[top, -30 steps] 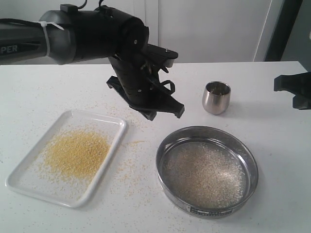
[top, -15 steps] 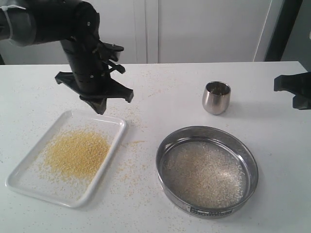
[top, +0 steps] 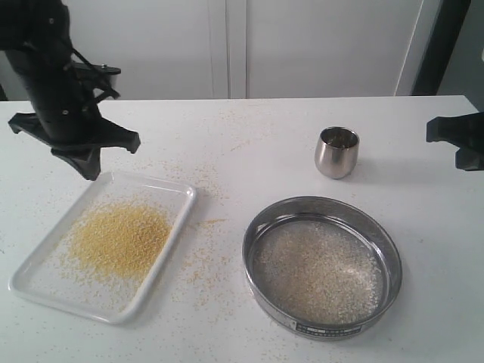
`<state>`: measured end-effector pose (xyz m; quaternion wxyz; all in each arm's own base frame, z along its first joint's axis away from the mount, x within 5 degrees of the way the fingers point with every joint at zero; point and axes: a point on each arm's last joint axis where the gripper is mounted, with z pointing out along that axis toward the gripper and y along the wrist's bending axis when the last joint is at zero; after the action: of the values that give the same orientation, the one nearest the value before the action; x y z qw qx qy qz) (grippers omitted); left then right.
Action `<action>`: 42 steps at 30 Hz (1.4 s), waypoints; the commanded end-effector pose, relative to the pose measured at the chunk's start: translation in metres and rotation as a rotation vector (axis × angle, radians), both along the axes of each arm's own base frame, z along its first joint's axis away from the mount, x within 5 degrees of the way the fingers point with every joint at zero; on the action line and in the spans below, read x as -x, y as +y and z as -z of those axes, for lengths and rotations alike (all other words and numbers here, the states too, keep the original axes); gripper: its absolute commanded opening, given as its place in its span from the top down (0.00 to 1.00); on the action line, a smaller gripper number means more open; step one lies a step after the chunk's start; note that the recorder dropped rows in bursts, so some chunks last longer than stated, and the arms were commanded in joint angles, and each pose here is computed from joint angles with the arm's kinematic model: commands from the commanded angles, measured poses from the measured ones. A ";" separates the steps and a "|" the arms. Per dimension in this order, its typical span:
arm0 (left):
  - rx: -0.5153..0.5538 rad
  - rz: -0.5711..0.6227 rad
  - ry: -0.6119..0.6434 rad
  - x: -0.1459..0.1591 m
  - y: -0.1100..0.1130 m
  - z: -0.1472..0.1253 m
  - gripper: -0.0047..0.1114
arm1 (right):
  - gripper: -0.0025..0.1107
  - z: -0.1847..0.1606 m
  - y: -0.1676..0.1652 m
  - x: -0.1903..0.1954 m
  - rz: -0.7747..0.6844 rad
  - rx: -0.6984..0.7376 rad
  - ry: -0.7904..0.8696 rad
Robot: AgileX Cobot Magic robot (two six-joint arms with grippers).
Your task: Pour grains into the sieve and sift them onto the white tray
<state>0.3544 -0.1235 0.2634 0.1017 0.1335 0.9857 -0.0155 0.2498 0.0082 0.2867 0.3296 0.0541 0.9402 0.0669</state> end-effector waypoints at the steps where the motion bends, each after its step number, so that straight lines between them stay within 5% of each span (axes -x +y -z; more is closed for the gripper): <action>1: 0.036 -0.036 0.026 0.013 0.033 -0.007 0.96 | 0.98 -0.001 -0.002 0.001 0.008 0.001 -0.010; 14: 0.117 -0.282 -0.049 0.063 0.101 -0.024 0.96 | 0.98 -0.001 -0.002 0.001 0.008 0.001 -0.010; 42: 0.185 -0.293 -0.301 0.164 0.106 -0.033 0.96 | 0.98 -0.001 -0.002 0.001 0.026 -0.014 -0.008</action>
<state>0.2019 -0.0181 0.2933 0.2471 -0.0162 0.9667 -0.0652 0.2498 0.0082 0.2867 0.3294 0.0566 0.9401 0.0677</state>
